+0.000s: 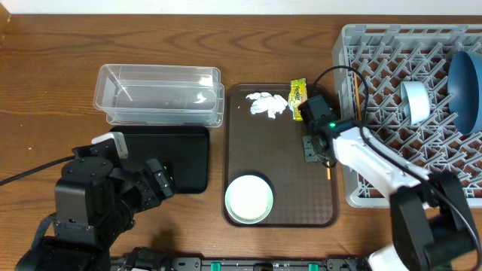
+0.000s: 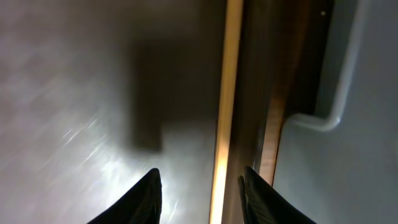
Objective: Sort waste into correct bins and load items into the dishwasher rack
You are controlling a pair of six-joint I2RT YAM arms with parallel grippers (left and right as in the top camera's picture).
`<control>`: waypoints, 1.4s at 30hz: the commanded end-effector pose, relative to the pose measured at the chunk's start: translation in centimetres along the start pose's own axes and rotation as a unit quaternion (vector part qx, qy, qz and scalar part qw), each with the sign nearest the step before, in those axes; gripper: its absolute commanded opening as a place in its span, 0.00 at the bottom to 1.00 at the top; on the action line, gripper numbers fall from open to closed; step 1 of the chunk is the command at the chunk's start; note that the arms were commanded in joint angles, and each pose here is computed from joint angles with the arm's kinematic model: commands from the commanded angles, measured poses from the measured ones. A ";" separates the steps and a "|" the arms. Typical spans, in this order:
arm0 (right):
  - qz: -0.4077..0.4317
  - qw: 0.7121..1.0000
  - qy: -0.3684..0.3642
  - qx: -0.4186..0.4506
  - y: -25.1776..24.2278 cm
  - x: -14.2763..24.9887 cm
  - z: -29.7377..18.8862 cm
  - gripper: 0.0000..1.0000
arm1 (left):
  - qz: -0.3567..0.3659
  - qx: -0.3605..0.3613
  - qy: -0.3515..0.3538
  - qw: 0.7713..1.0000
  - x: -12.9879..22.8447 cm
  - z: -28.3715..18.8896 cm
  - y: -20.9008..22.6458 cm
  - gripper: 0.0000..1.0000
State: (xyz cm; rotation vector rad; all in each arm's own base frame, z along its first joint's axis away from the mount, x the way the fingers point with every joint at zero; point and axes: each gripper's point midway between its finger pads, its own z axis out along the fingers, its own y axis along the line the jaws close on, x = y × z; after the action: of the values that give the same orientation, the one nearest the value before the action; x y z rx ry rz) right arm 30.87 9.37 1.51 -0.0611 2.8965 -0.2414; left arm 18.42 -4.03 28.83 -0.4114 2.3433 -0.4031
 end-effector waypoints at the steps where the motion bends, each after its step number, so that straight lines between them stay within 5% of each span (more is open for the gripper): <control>1: 0.018 0.999 -0.001 0.037 -0.7 0.0 1.2 0.40 | -0.002 -0.003 -0.009 1.000 -0.3 -0.3 0.1 0.89; 5: 0.014 0.999 0.018 0.025 0.2 0.6 2.8 0.34 | -0.002 -0.003 -0.009 1.000 -0.3 -0.3 0.1 0.89; 6: 0.011 0.999 0.030 0.007 1.0 1.0 3.2 0.18 | -0.002 -0.003 -0.009 1.000 -0.3 -0.3 0.1 0.89; 9: 0.009 0.998 0.051 -0.024 2.1 1.8 3.5 0.01 | -0.002 -0.003 -0.009 1.000 -0.3 -0.3 0.1 0.90; 18: 0.015 0.996 0.040 -0.075 3.2 1.1 0.4 0.01 | -0.002 -0.003 -0.009 1.000 -0.3 -0.3 0.1 0.90; 23: 0.017 0.994 -0.051 -0.099 1.8 -2.0 -5.6 0.01 | -0.002 -0.003 -0.009 1.000 -0.3 -0.3 0.1 0.90; 30: 0.076 0.978 -0.189 -0.042 -6.3 -6.3 -11.3 0.01 | -0.002 -0.003 -0.009 1.000 -0.3 -0.3 0.1 0.90; 36: 0.001 0.969 -0.245 -0.016 -9.4 -9.9 -11.0 0.01 | -0.002 -0.003 -0.009 1.000 -0.3 -0.3 0.1 0.89; 42: -0.050 0.976 -0.213 0.007 -10.1 -10.1 -7.8 0.01 | -0.002 -0.003 -0.009 1.000 -0.3 -0.3 0.1 0.89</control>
State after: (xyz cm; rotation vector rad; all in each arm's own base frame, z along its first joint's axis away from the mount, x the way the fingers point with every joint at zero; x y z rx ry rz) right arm 38.84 1.76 14.61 -0.0762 2.4266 -0.1623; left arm 18.42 -4.03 28.83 -0.4114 2.3433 -0.4031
